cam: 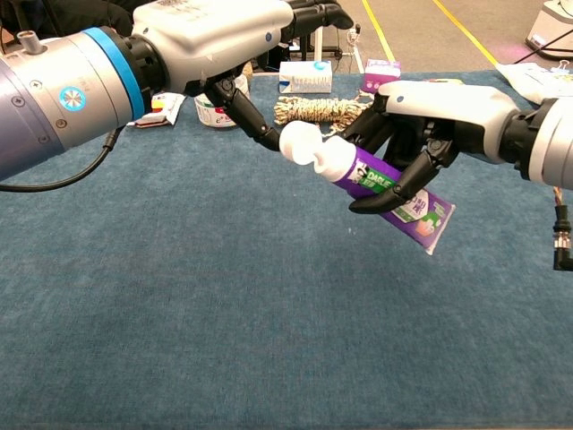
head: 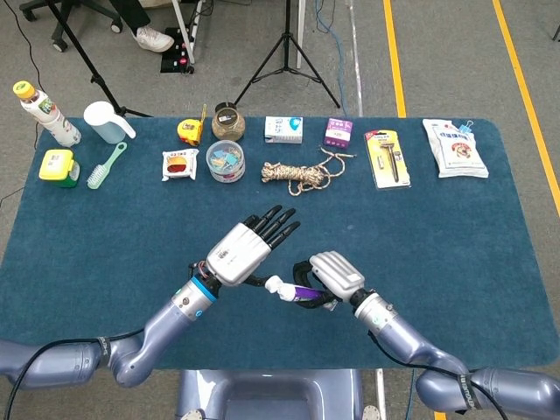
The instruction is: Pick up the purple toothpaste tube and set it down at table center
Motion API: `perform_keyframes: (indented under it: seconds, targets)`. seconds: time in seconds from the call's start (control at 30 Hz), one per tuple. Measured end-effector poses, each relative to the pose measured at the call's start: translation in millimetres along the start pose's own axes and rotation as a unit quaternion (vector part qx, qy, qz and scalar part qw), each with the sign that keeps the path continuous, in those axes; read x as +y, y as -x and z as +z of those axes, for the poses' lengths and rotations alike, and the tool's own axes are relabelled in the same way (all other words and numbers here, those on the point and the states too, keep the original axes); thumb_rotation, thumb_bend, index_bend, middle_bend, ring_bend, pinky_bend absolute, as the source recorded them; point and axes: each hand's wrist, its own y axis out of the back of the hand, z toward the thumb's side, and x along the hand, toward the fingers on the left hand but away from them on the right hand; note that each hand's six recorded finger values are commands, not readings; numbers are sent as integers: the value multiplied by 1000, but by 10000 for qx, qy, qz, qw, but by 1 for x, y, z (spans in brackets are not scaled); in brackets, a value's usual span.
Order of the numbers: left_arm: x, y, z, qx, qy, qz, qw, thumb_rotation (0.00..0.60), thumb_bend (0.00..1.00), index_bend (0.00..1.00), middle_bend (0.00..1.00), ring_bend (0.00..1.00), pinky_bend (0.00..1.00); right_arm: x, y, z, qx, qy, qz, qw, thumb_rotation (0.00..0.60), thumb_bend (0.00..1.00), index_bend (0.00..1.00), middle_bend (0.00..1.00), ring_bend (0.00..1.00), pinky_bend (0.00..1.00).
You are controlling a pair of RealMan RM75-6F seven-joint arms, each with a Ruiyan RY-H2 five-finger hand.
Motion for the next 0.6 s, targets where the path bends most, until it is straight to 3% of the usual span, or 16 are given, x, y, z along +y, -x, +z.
perform_keyframes:
  seconds: [0.6]
  targets:
    - [-1,1,7,-44,111,-89,9999,382,79,9,17,0,323,-3,6,-14,-281,-285,30,9992,600,349,758,942,1000,1000]
